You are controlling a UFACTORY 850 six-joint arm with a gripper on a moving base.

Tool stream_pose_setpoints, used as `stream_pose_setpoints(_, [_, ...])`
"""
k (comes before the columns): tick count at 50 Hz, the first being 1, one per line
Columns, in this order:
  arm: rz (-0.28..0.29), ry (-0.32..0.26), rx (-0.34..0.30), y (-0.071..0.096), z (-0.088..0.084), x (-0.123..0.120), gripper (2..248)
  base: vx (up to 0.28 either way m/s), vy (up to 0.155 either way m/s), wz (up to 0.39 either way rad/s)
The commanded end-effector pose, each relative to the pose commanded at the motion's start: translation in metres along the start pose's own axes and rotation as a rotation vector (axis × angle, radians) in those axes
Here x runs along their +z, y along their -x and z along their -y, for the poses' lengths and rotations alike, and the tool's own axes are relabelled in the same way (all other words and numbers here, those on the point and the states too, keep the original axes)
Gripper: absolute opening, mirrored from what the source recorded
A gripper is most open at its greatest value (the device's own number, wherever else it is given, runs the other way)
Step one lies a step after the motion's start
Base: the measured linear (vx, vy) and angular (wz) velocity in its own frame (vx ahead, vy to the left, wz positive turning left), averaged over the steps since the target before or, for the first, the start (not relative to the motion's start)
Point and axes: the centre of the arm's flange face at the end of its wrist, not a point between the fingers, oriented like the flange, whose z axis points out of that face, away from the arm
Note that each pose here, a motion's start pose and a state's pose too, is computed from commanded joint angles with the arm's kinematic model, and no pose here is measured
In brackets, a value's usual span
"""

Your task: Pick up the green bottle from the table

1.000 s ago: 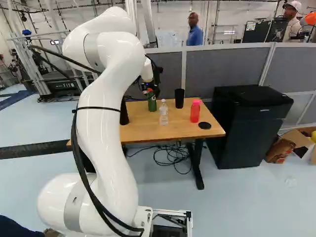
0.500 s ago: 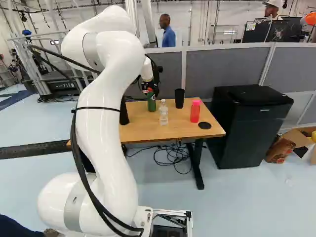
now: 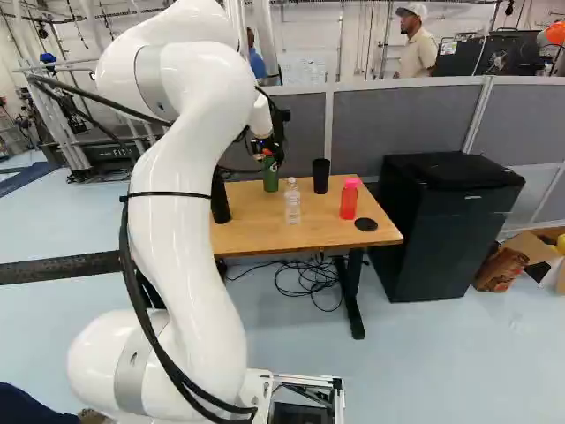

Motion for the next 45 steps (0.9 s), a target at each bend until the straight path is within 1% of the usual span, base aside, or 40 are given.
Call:
stream_pose_setpoints(19, [-0.030,-0.005,-0.002,-0.007,0.003,-0.027,122,0.000,0.000,0.000])
stream_pose_setpoints(45, [-0.068,-0.011,-0.004,-0.011,0.006,-0.068,122,0.000,0.000,0.000])
